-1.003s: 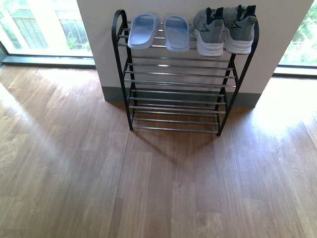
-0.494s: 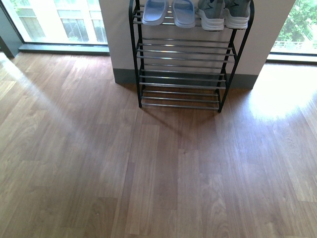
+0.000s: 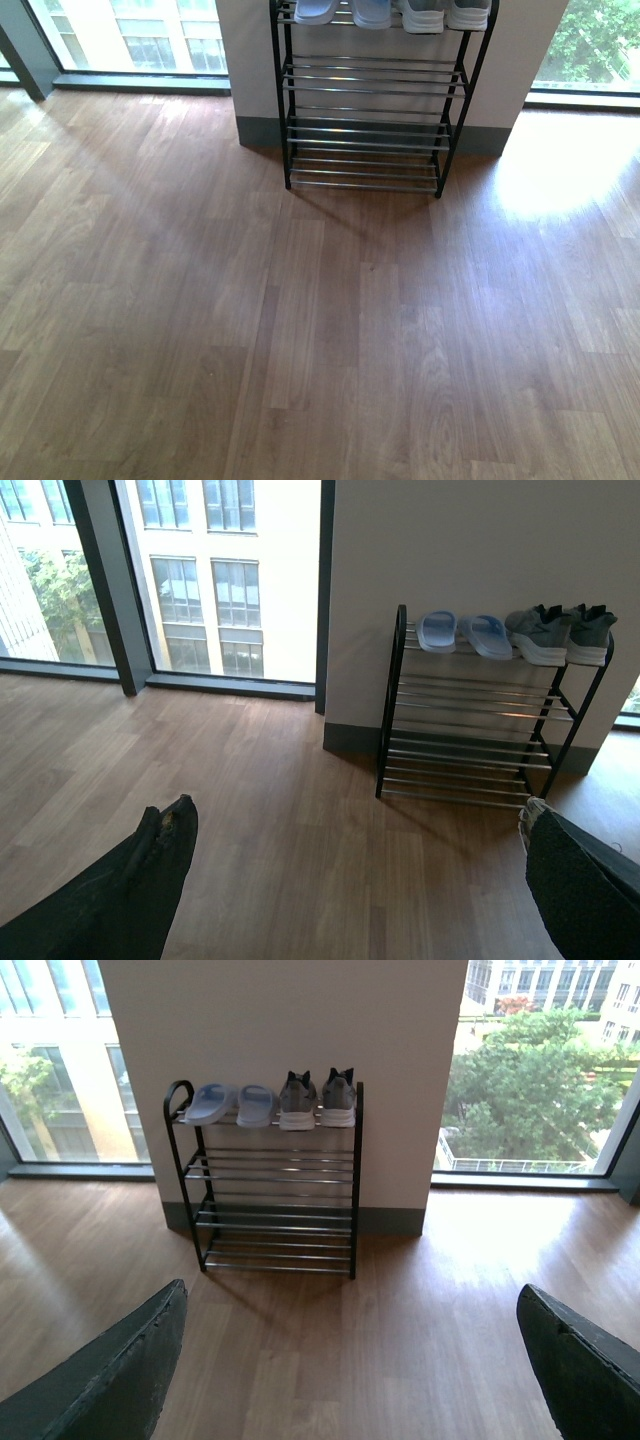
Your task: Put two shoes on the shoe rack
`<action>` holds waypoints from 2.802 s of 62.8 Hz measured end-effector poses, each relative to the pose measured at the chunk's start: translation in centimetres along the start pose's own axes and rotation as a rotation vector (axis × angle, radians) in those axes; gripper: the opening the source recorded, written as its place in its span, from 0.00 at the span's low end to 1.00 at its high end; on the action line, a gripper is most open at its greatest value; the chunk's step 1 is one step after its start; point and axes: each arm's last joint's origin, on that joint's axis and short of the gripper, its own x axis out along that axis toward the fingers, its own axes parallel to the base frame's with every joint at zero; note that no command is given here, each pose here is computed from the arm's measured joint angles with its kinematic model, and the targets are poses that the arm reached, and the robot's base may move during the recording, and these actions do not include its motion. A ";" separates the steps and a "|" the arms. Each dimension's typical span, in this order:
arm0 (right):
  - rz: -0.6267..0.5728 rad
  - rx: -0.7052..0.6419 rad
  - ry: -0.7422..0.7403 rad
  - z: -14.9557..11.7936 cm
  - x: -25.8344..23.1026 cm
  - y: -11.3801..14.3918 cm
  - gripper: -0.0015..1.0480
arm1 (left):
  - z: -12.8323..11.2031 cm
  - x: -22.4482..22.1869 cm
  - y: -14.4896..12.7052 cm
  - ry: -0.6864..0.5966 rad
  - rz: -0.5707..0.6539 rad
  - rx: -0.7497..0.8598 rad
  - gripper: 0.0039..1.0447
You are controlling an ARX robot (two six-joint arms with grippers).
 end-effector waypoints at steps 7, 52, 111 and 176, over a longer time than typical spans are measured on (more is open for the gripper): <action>-0.003 0.000 -0.001 0.0 0.0 0.0 0.91 | 0.0 0.0 0.0 0.000 -0.002 0.000 0.91; 0.000 0.000 -0.002 0.0 0.0 0.0 0.91 | 0.0 0.0 0.0 0.000 0.002 0.000 0.91; 0.000 0.000 -0.002 0.0 0.0 0.0 0.91 | 0.0 0.0 0.0 0.000 0.001 0.001 0.91; 0.000 0.000 -0.002 0.0 0.0 0.0 0.91 | 0.0 0.0 0.0 0.000 0.001 0.001 0.91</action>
